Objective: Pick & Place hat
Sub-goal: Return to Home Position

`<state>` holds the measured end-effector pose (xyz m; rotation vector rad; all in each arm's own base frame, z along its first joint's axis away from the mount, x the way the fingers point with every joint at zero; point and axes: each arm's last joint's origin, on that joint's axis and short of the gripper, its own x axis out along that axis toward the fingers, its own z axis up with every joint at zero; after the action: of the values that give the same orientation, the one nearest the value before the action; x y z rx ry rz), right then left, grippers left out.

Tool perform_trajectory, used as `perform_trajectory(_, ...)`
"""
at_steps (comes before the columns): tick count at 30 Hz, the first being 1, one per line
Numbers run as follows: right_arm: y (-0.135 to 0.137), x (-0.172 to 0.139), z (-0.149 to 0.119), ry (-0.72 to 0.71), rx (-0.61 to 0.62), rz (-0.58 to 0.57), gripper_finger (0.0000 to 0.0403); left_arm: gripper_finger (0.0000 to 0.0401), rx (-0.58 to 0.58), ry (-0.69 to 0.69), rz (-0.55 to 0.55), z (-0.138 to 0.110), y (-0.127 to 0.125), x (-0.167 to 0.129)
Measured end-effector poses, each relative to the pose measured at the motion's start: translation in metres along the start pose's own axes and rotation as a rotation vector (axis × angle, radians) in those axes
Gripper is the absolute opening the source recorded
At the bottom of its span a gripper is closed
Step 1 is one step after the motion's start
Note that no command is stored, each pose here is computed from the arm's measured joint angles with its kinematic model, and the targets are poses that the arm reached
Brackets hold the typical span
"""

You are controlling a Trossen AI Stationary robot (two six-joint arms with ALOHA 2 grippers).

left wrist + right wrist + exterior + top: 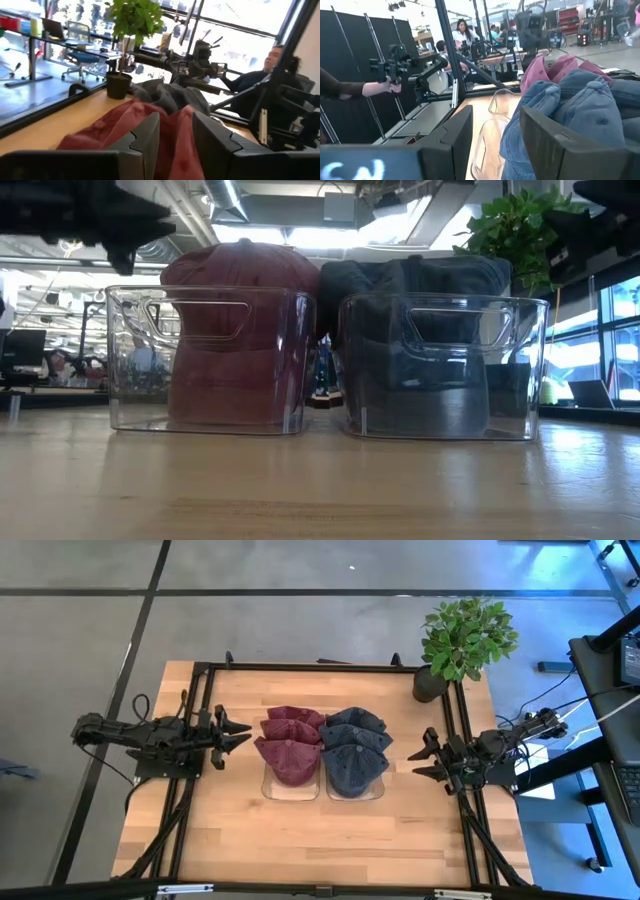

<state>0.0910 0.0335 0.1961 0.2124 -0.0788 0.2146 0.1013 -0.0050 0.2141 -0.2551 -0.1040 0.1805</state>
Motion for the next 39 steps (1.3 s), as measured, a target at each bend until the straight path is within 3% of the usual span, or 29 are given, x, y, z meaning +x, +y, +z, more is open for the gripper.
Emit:
perform_trajectory(16, -0.004, -0.003, -0.017, -0.034, 0.026, 0.006, 0.0163, 0.0114, -0.059, -0.010, -0.002, -0.035, 0.018, -0.004)
perform_trajectory(34, -0.005, -0.003, -0.024, 0.041, -0.046, 0.001, 0.0163, 0.0114, -0.001, -0.020, 0.038, -0.034, 0.023, -0.004)
perform_trajectory(39, -0.005, -0.003, -0.024, 0.043, -0.146, 0.003, 0.0163, 0.0114, -0.001, -0.020, 0.039, -0.034, 0.023, -0.004)
